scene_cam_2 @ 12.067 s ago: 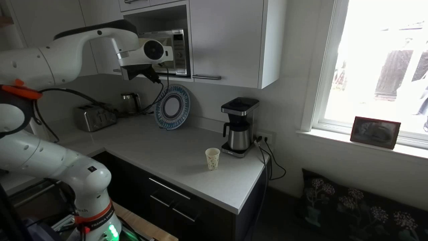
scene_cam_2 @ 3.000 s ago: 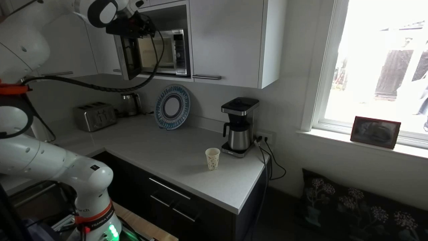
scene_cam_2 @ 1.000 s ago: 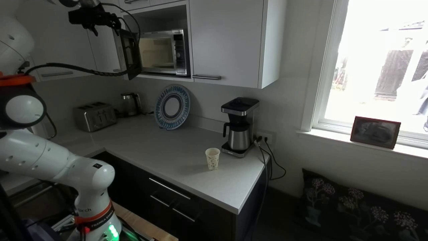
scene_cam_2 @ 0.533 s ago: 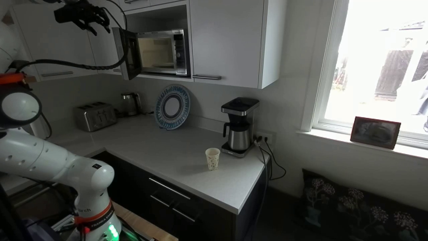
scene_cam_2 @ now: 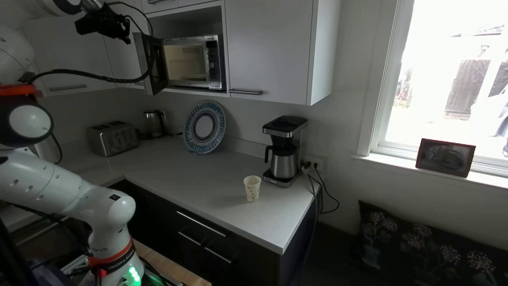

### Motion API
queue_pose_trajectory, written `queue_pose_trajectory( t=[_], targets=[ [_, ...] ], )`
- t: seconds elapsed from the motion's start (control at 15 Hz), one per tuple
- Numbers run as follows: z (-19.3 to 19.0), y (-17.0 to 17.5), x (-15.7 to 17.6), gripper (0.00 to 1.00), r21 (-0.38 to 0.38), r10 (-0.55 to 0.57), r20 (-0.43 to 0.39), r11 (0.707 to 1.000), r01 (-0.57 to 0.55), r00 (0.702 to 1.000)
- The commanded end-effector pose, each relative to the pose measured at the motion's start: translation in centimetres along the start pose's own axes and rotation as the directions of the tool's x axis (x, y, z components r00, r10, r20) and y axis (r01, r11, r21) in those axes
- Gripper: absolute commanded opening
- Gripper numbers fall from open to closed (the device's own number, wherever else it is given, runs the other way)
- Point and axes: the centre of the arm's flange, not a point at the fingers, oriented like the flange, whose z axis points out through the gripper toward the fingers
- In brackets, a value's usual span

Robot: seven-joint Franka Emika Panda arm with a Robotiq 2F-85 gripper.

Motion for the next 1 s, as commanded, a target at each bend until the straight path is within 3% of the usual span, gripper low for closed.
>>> queue_pose_trajectory(
  t=[0.0,0.4,0.53,0.67,0.93],
  targets=[
    [1.3,-0.2,0.2,0.00,-0.038,-0.026,0.013,0.999,0.026,1.000],
    [4.6,1.4,1.4,0.00,-0.121,-0.023,-0.022,0.992,0.020,0.999],
    [5.4,2.2,2.0,0.00,-0.185,0.013,-0.075,0.982,-0.027,0.997],
    [6.7,3.3,2.3,0.00,-0.242,0.047,-0.120,0.967,-0.075,0.992],
    [9.7,5.6,2.7,0.00,-0.359,0.148,-0.132,0.914,-0.187,0.980]
  ],
)
